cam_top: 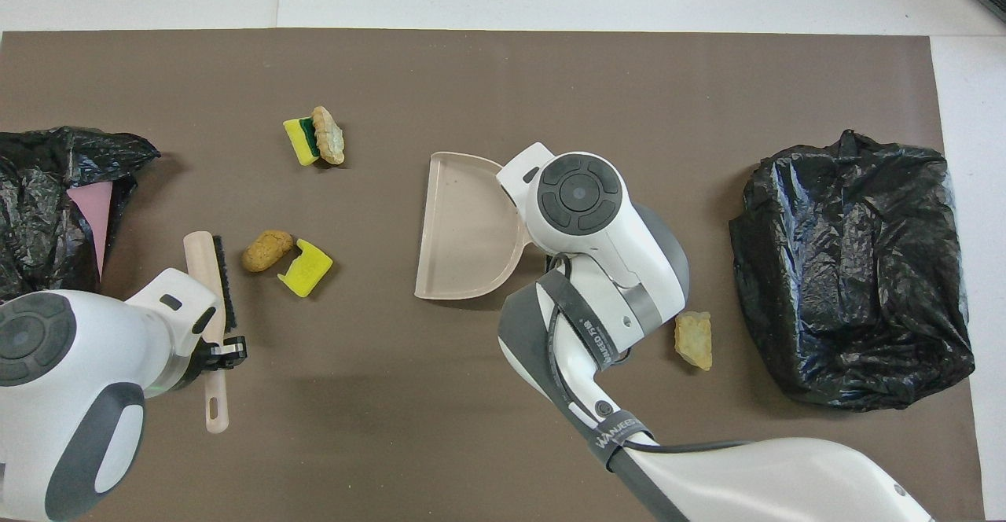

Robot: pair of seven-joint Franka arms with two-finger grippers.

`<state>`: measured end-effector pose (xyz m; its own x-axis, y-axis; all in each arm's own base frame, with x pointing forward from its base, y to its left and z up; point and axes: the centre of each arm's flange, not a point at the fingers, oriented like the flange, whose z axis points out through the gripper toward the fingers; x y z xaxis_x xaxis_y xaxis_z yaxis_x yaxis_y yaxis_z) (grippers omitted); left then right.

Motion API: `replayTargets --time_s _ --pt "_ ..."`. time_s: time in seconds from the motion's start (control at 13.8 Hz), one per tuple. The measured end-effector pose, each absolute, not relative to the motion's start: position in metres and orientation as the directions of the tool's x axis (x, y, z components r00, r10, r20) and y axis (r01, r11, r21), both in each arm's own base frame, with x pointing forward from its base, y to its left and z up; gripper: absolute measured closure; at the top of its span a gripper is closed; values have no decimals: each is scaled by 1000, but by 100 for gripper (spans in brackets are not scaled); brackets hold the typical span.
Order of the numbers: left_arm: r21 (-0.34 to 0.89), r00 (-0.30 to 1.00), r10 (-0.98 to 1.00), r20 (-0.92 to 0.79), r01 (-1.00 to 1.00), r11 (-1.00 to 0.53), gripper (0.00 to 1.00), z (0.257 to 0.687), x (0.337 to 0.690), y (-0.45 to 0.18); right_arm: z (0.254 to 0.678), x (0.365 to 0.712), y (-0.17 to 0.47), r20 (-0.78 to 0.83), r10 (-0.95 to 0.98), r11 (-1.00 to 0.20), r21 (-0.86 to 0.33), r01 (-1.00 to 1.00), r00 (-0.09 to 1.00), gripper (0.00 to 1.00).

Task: Sweep and dump trash in bin
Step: 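Sweep the sponge and crumb pieces into the dustpan with the left gripper's brush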

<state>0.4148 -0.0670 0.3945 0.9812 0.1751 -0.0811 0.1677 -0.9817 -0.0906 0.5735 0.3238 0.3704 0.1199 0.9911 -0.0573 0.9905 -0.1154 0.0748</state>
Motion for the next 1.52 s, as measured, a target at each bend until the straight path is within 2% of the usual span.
replayTargets --time_s 0.22,0.51,1.02,1.38,1.52 --pt "-80 978 194 -73 188 -979 74 365 417 -76 363 566 338 -75 994 -75 78 994 81 67" --pt "-14 974 218 -60 217 -976 74 349 421 -113 361 564 341 -87 996 -29 79 996 36 67" --pt "127 993 119 -10 120 -985 74 333 423 -221 361 564 341 -89 996 -27 77 997 33 67" --pt "197 1000 -1 22 -5 -980 74 362 428 -315 360 563 341 -90 995 -26 76 997 33 67" --pt "191 1000 -28 -10 -26 -981 74 380 439 -326 360 563 341 -90 995 -26 76 997 32 67"
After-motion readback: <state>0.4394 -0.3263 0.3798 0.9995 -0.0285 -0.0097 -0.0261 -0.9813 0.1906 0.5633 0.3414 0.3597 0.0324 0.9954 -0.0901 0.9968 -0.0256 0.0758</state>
